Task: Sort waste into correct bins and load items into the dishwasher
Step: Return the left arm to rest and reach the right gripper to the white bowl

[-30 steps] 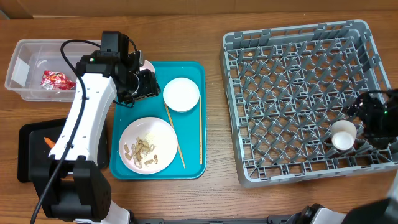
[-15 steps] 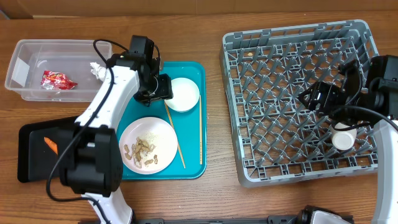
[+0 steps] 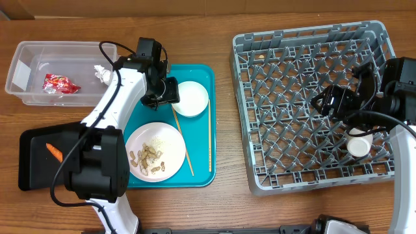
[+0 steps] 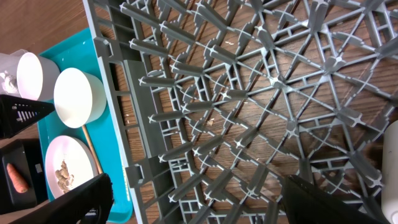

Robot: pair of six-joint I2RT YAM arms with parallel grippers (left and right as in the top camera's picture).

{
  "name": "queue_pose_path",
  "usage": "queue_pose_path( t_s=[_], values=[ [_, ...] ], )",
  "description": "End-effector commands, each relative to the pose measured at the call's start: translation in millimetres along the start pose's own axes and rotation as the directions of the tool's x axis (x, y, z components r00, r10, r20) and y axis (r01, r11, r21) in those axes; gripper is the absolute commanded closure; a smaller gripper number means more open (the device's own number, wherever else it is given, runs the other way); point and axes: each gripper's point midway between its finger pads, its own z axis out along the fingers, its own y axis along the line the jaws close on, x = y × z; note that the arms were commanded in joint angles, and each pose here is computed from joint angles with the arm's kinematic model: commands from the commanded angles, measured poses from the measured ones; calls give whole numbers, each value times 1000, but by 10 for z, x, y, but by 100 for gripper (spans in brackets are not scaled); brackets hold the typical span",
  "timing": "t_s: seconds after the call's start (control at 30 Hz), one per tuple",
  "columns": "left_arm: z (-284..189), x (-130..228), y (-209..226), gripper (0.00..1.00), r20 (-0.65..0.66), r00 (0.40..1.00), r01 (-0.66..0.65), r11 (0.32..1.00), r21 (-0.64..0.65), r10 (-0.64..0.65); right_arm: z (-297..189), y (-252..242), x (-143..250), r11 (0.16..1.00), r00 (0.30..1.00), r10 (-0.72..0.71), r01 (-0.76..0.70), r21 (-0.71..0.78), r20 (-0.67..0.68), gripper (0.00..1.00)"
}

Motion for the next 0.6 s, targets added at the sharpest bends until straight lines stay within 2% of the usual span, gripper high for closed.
queue_pose_path(
  t_s=[0.0,0.13,0.3,0.47,0.57],
  values=[
    [-89,-37,31,51,10,1000,-11,1000,-11,11,-25,36,-40,1000,999,-26,26,0,19,12],
    [-455,-82,149,50,35,999,25,999,-35,-24,45,256,-78,995,994,-99,100,-28,35,14],
    [-1201,-35,637,49,120,988,121,973,-197,-99,245,801,-134,977,976,-203,207,-45,82,15],
    [-1741,107,1055,41,217,950,272,939,-211,-227,626,1419,-58,939,939,-343,343,-35,9,14],
    [-1878,175,1240,38,240,929,333,919,-212,-281,892,1757,-36,908,908,-419,418,-34,-28,14]
  ],
)
